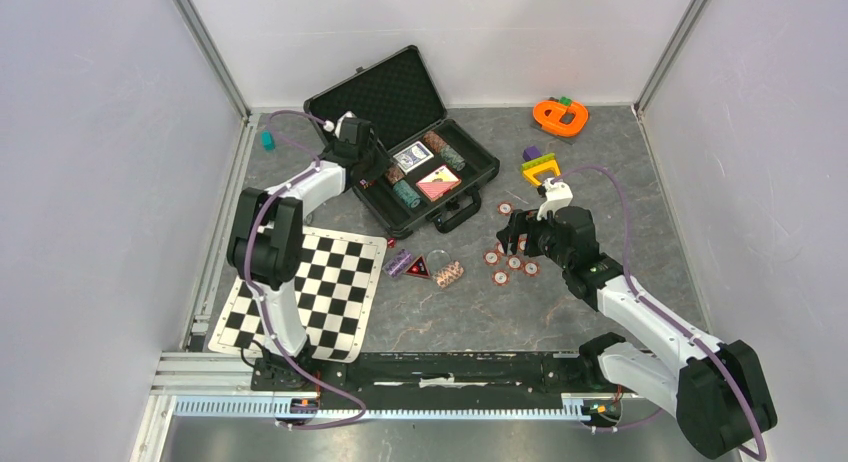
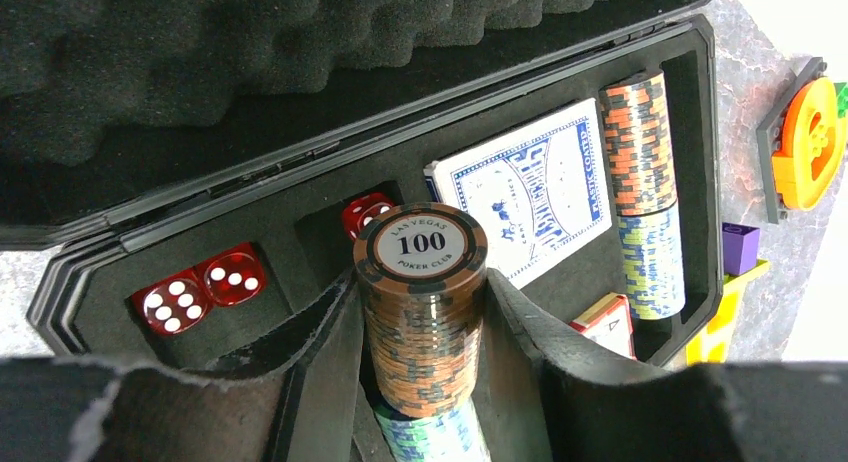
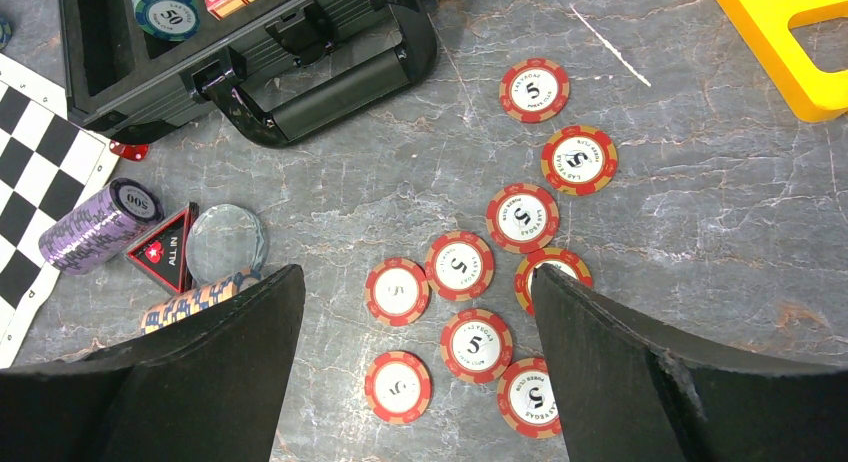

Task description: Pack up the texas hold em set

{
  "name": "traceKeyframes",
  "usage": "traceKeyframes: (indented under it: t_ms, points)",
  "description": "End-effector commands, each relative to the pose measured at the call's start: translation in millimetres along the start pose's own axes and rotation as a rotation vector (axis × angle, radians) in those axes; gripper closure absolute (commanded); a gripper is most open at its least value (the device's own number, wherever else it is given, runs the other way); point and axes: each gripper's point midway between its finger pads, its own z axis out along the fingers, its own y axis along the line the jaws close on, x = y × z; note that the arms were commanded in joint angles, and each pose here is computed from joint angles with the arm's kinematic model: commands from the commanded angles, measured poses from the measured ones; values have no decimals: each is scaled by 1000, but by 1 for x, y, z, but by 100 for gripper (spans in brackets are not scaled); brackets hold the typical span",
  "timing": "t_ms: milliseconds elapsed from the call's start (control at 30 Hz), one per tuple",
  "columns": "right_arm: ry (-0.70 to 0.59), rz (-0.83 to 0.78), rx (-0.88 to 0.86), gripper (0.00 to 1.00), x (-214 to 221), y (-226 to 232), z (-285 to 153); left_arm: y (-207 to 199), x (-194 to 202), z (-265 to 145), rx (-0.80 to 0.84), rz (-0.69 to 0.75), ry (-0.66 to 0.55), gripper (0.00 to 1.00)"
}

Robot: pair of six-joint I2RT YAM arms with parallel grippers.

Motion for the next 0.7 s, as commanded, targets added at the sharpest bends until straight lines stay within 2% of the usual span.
traceKeyframes:
  t_ms: [0, 233, 667]
  points:
    - [-60, -13, -14, 11, -24, 7, 1, -23, 46, 0, 76, -27, 197, 98]
    - [-59, -12, -12, 11, -23, 6, 1, -20, 57, -16, 31, 12, 205, 98]
    - [-60, -8, -16, 11, -24, 7, 1, -19, 88, -21, -1, -53, 219, 98]
